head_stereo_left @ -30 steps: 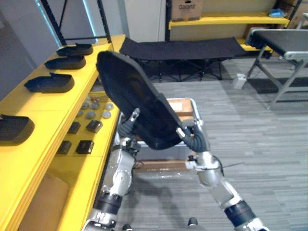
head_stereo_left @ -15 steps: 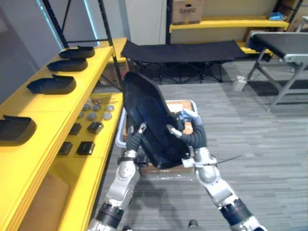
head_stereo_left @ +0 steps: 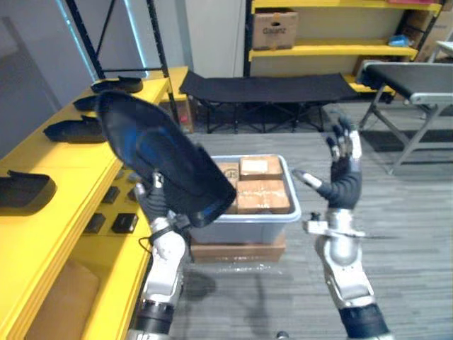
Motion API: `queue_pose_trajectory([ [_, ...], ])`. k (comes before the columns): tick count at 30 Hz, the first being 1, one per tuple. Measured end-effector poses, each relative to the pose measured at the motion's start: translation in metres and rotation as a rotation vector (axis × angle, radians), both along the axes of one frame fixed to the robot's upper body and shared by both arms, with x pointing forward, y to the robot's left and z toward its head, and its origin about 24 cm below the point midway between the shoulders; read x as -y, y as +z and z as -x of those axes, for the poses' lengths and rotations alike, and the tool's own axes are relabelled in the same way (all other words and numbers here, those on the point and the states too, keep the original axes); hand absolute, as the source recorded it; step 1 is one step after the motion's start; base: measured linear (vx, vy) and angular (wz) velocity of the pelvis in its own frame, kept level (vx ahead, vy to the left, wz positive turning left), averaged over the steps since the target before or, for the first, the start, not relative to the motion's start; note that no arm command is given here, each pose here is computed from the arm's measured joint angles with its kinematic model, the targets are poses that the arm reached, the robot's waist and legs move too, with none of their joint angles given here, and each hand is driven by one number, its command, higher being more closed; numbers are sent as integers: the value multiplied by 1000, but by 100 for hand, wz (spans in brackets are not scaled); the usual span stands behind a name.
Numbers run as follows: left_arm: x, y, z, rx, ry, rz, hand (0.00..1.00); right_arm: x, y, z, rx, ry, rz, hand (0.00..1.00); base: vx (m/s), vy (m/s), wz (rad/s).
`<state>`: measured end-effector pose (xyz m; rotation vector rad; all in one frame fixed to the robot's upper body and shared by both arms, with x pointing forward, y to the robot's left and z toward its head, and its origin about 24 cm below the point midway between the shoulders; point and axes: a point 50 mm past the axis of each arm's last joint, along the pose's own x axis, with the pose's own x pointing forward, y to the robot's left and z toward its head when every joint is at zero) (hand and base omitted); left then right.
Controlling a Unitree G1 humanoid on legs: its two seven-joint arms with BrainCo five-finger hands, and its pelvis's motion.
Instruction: Walk over and take plastic housings, then place them on the shelf
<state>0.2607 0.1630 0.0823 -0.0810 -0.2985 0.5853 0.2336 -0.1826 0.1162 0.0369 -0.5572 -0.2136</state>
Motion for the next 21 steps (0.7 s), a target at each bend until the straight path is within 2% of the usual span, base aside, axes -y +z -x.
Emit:
queue_pose_trajectory([
  [5, -5, 7, 25, 79, -31, -7, 100, 38, -59, 25, -272, -147, -260, 0, 27, 21, -9],
  [10, 4, 10, 33, 115, -138, -19, 100, 52, -106, 48, -462, -272, -382, 0, 30, 12, -3],
  [17, 3, 15, 34, 177, -157, -2, 100, 61, -96, 43, -370, -303, -372, 0, -42, 15, 8],
  [21, -12, 17, 37, 188, -29, 8, 100, 57, -72, 29, -226, -207, -335, 0, 39, 10, 10],
])
